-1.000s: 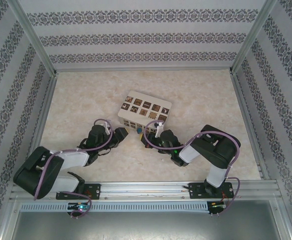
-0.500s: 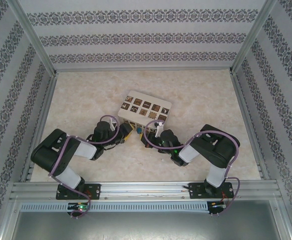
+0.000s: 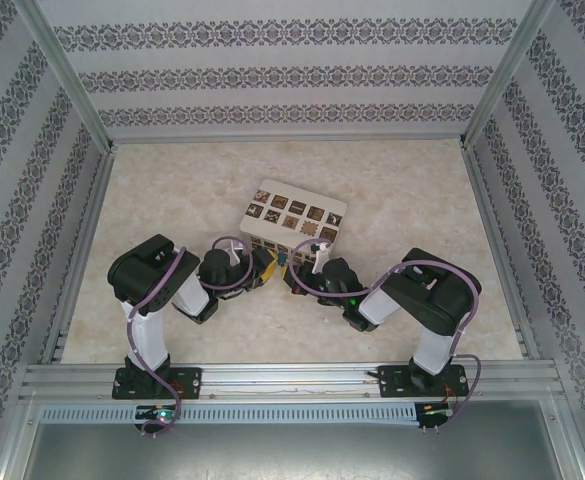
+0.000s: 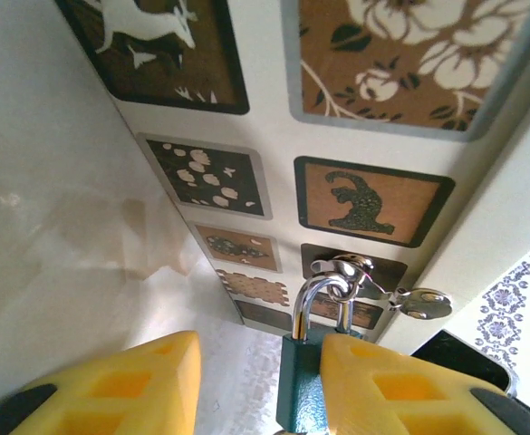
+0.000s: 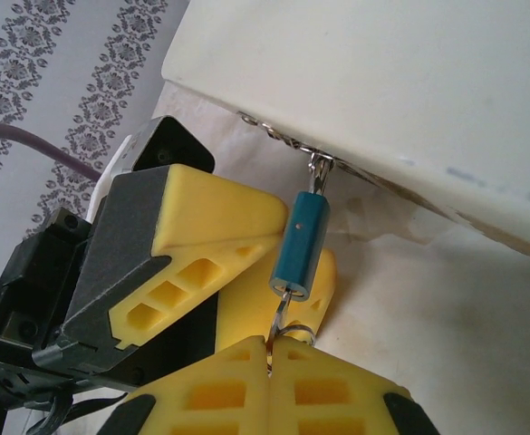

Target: Unlock a padlock with a key

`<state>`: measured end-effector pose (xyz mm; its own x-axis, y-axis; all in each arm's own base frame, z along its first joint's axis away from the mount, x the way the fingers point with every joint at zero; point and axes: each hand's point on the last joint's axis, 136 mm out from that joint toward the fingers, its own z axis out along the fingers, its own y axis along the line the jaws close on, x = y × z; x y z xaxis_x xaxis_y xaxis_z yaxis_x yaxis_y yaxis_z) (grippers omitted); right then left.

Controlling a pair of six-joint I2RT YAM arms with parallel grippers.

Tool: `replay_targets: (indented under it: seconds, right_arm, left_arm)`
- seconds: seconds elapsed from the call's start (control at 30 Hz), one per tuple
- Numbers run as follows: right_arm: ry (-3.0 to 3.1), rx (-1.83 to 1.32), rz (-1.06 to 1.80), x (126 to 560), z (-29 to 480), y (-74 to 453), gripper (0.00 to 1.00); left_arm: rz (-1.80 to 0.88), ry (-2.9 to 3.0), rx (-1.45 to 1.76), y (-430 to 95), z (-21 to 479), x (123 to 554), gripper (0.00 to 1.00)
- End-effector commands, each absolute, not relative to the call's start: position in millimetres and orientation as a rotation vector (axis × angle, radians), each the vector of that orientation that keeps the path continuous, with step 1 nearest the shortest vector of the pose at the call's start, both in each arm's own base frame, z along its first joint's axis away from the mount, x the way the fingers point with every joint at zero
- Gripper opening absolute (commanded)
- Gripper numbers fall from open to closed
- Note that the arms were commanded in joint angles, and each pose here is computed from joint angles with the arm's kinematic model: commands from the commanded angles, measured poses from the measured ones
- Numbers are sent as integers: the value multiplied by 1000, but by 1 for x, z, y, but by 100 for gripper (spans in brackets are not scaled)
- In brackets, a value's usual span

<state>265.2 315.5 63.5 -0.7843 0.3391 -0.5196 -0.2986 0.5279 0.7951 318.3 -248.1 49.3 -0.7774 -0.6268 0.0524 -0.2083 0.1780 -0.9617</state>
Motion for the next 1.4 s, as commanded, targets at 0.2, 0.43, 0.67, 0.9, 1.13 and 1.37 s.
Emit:
replay_targets:
  seconds: [0.2, 0.43, 0.67, 0.9, 1.13, 1.37]
  right_arm:
    - [2052, 21, 1339, 267, 82, 323, 0]
    - [2043, 21, 1346, 268, 86, 323, 0]
    - [2031, 35, 1345, 268, 89, 320, 0]
    - [2018, 55, 1314, 267, 92, 309, 12]
    - [2019, 68, 1229, 260, 89, 286, 25]
    - [2009, -150, 1020, 247, 105, 267, 32]
  left_arm:
    - [-1728, 2012, -740, -262, 77, 326, 43]
    - [-1750, 2014, -733, -270, 80, 330, 36]
    - [-1738, 2027, -730, -272, 79, 330, 25]
    - [-1702, 2044, -699, -272, 86, 331, 9]
    - [-1683, 2057, -670, -275, 98, 331, 6]
    - [-1665, 2089, -658, -284, 107, 326, 6]
